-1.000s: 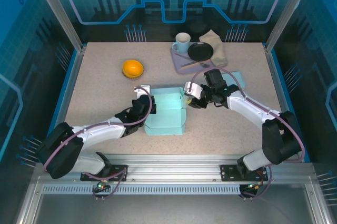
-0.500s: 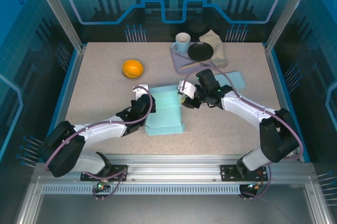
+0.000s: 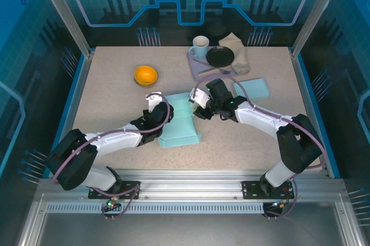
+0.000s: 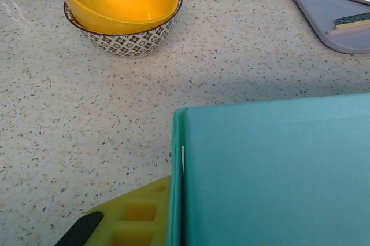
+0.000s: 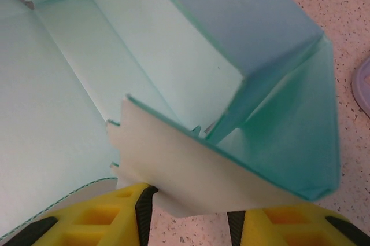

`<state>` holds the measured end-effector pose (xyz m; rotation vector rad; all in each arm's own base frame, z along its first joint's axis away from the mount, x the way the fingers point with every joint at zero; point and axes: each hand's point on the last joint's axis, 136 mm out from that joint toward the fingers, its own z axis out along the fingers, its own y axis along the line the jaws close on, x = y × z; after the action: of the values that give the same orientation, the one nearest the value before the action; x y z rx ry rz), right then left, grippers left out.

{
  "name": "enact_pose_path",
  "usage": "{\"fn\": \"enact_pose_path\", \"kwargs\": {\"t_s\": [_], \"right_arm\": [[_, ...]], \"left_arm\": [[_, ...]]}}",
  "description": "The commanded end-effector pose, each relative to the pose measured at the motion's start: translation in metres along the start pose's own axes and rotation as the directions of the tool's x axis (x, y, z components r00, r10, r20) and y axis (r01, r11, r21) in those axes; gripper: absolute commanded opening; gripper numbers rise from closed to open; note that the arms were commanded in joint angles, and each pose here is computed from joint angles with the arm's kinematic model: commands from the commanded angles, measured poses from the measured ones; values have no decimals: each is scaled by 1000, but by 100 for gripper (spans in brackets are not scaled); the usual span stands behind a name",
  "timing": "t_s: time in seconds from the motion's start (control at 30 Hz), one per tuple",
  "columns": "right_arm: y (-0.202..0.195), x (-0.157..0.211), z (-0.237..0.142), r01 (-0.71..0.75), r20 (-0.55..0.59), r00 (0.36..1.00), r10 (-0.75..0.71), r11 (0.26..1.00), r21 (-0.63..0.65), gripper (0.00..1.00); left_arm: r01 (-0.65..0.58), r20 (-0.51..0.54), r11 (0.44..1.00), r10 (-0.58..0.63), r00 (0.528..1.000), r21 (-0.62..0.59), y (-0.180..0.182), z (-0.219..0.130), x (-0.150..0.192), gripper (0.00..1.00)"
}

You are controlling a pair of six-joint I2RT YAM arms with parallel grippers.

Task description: Fold the paper box

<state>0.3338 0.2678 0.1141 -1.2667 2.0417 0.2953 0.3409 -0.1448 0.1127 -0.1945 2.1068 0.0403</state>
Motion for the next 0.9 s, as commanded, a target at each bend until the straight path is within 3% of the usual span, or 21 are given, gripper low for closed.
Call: {"fn": "enact_pose_path", "kwargs": {"t_s": [0.0,0.37,0.57,0.7,0.77,0.87], "right_arm": [[7,-48,0,23,140,990,-20,1000,-21,40],[-7,-48,6,-130,144,981,130,991,-7,41],[-36,-30,16,-245,65,969,238,956,161,39],[-50,-19,17,-286,45,958,284,924,254,32],[-44,-22,18,-286,69,958,278,933,219,32],[-17,-41,19,-232,146,964,222,971,58,33]], "left_arm": [[45,3,995,-46,999,89,-29,-6,-10,13],[11,5,983,-12,1000,184,-47,-12,1,13],[12,6,978,-13,1000,209,-53,-16,4,13],[4,2,973,-5,1000,231,-57,-18,7,13],[3,0,972,-3,1000,237,-59,-18,7,13],[0,-5,973,1,1000,230,-60,-17,8,13]]}}
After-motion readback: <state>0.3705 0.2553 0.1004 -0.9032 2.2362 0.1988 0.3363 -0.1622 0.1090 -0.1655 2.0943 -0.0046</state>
